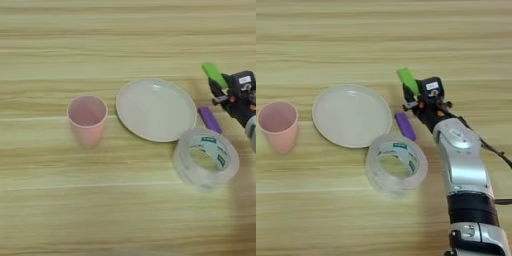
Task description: Move the objects on the table
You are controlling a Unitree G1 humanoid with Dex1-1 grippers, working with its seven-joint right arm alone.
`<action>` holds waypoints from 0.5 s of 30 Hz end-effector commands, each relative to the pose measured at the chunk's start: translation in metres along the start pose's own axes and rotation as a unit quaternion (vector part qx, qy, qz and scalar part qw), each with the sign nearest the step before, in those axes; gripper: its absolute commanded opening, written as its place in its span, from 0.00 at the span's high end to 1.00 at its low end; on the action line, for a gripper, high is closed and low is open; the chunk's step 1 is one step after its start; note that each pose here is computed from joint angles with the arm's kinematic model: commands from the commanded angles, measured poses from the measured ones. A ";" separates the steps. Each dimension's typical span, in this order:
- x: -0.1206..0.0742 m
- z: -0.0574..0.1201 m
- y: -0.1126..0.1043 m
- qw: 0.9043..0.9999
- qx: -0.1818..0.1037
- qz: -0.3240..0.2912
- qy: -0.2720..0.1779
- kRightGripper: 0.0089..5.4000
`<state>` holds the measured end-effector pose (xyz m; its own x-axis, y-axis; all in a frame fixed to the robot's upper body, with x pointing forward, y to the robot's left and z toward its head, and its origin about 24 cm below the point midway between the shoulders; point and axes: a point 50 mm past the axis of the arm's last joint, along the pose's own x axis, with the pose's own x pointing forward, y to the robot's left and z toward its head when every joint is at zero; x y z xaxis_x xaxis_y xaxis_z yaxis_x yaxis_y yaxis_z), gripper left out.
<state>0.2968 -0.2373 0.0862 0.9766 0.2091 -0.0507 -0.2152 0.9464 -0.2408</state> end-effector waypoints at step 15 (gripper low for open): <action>0.028 0.041 0.046 0.992 -0.020 0.125 -0.029 0.74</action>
<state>0.3005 -0.1847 0.0844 0.8931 0.4269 -0.1416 -0.4481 0.8716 -0.1985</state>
